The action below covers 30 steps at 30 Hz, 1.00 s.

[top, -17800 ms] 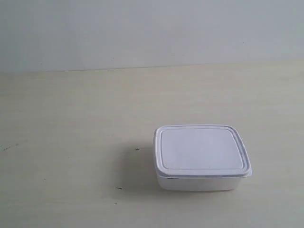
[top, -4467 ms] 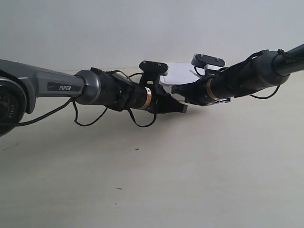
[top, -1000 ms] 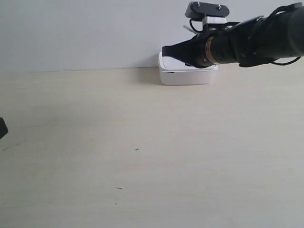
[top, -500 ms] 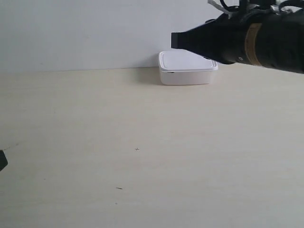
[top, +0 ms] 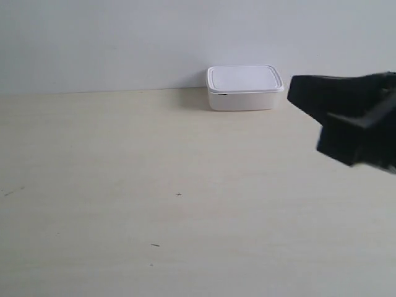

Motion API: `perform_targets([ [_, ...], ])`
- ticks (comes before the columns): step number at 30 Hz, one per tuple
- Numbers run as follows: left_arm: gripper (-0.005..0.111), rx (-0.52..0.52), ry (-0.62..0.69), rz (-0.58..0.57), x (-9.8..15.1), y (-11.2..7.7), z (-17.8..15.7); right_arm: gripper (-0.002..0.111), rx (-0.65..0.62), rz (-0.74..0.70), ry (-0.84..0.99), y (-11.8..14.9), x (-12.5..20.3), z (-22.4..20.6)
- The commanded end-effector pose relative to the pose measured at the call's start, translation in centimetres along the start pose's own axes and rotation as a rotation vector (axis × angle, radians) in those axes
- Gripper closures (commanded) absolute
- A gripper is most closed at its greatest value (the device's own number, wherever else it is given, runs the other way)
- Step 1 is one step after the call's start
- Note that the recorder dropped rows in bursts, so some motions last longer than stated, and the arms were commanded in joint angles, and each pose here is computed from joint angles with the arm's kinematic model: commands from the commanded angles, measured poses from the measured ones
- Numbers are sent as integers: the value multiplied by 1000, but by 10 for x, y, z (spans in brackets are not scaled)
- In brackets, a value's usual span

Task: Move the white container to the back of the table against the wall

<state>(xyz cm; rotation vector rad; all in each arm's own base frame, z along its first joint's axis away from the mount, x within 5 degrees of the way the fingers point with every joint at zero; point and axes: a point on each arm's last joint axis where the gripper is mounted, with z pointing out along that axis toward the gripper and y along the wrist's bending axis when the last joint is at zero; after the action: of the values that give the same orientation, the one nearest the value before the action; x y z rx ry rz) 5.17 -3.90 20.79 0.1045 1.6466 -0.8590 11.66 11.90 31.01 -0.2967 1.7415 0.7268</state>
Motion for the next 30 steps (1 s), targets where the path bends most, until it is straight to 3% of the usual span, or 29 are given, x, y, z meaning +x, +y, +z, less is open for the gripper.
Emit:
perform_targets([
  [1, 107, 88, -16, 62, 1, -7, -6, 108, -42, 1, -23, -10, 19, -28],
  [6, 107, 168, -15, 244, 4, -14, -9, 108, -65, 8, -40, -29, 48, -52],
  [13, 107, 222, -2, 365, 7, -18, -10, 108, -139, -12, -84, -38, 66, -72],
  [30, 107, 260, 20, 396, 10, -21, -10, 108, -420, -241, -136, -36, 106, -99],
])
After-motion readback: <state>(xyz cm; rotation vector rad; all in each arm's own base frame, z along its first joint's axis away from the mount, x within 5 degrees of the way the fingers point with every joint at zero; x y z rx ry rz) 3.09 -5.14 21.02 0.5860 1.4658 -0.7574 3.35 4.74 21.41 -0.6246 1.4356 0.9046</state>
